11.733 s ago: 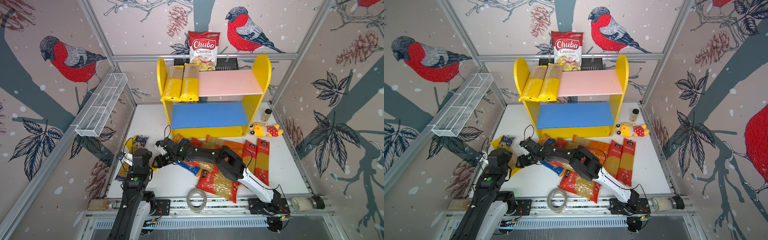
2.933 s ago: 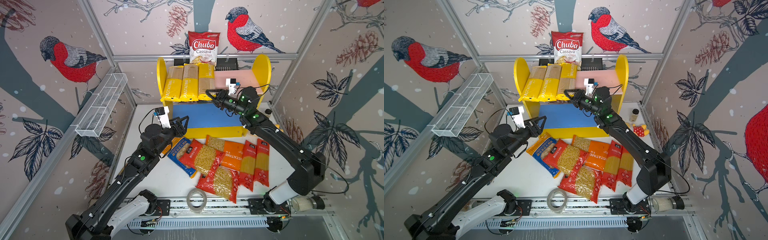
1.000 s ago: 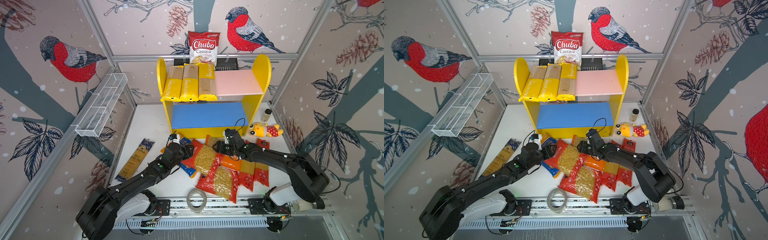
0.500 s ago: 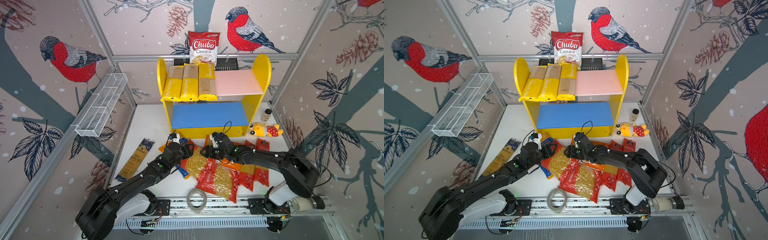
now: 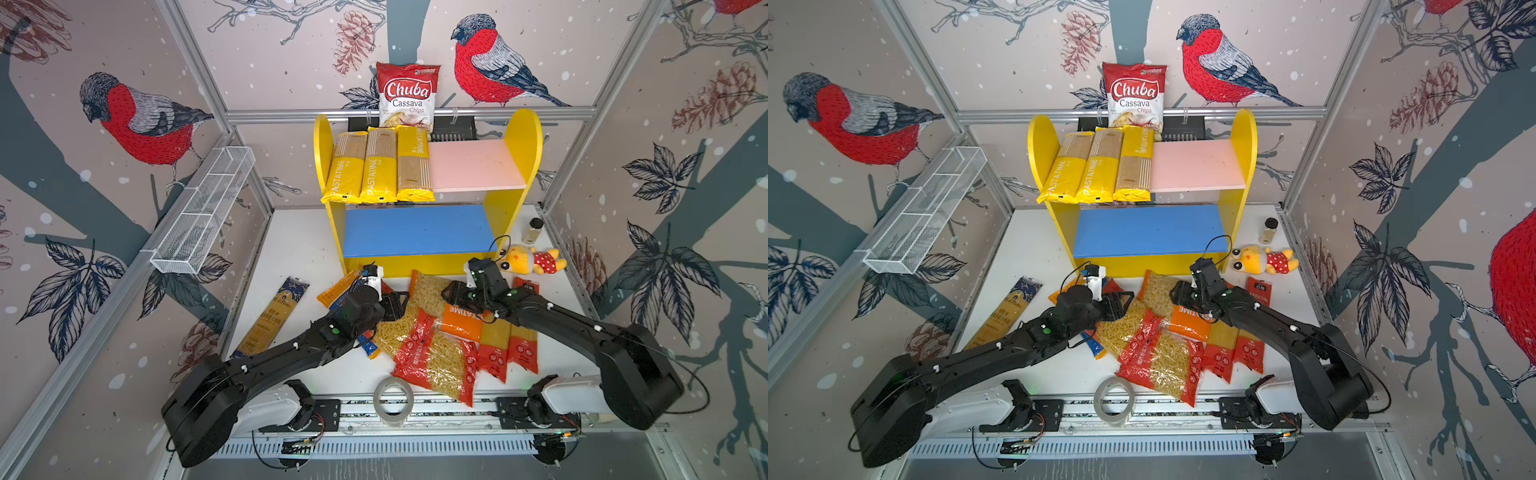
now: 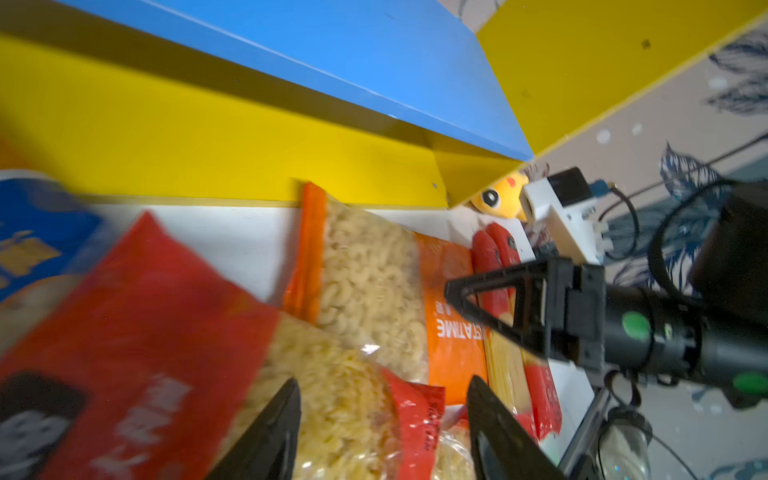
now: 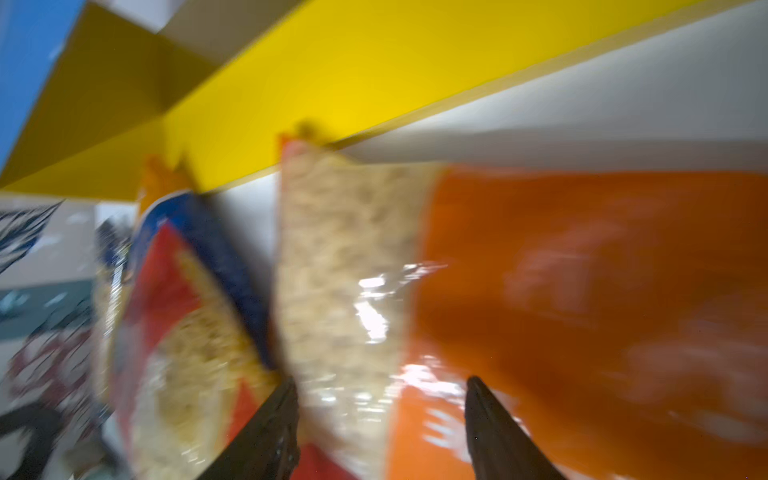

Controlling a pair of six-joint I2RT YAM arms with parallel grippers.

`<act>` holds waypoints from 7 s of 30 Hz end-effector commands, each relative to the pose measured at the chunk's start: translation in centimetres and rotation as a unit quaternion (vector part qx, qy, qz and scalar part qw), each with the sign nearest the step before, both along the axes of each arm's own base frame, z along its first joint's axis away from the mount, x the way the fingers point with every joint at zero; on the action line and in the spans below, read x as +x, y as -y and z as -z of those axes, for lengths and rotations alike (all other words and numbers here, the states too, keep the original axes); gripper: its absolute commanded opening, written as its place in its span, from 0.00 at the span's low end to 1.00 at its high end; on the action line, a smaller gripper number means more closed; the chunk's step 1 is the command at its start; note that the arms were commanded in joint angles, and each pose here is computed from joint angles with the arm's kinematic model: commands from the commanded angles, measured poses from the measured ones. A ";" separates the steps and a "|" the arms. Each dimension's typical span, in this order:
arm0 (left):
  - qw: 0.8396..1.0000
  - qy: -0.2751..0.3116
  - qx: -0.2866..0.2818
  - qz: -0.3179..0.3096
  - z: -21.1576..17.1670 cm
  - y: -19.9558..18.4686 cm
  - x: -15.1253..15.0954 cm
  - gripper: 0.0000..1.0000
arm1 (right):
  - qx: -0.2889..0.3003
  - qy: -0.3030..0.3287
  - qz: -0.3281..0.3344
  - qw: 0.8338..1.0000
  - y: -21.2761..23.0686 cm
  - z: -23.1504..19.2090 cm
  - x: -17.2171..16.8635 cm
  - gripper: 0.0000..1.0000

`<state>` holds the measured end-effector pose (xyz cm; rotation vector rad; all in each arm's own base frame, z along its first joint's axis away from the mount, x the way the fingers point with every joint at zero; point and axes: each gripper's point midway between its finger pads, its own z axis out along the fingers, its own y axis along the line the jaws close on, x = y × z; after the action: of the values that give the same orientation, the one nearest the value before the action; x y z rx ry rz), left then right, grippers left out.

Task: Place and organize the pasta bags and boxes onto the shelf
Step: 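Push both grippers into the pile toward the red spaghetti packages, then grasp a red spaghetti package with both grippers from the pile, then lift the red spaghetti package upright with both grippers toward the pink shelf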

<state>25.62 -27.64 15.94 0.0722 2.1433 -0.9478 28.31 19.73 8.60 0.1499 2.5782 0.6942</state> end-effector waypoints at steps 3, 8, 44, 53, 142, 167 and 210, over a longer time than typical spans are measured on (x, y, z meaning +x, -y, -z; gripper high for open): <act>0.997 0.049 0.012 0.050 -1.5 4.2 -0.2 0.63 | -0.086 -0.015 0.076 0.993 7.6 2.3 0.0 0.67; 0.995 0.041 0.008 0.088 -1.0 7.2 -1.0 0.63 | -0.109 -0.037 0.128 0.985 11.6 3.6 -0.2 0.73; 0.993 0.029 0.008 0.117 0.0 8.6 -1.7 0.63 | -0.168 -0.045 0.232 0.957 16.5 4.0 -1.1 0.79; 0.993 0.027 0.006 0.113 0.1 8.4 -1.8 0.63 | -0.151 -0.073 0.228 0.959 15.7 7.3 -1.2 0.58; 0.976 -0.112 0.058 0.178 8.6 11.9 -2.3 0.19 | 0.283 -0.016 -0.163 0.945 -1.9 -0.8 -8.1 0.45; 0.977 0.033 -0.162 0.138 -8.5 4.7 -1.5 0.71 | 0.302 0.200 -0.270 0.892 -5.3 -15.3 -9.8 0.15; 0.905 0.252 -0.270 0.211 -30.4 5.6 -1.8 0.12 | 0.355 0.271 -0.324 0.834 -6.7 -22.6 -12.4 0.73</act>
<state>23.60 -34.30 41.67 0.4801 1.5406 -1.5581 16.79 26.28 30.26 -0.6035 1.7242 1.5678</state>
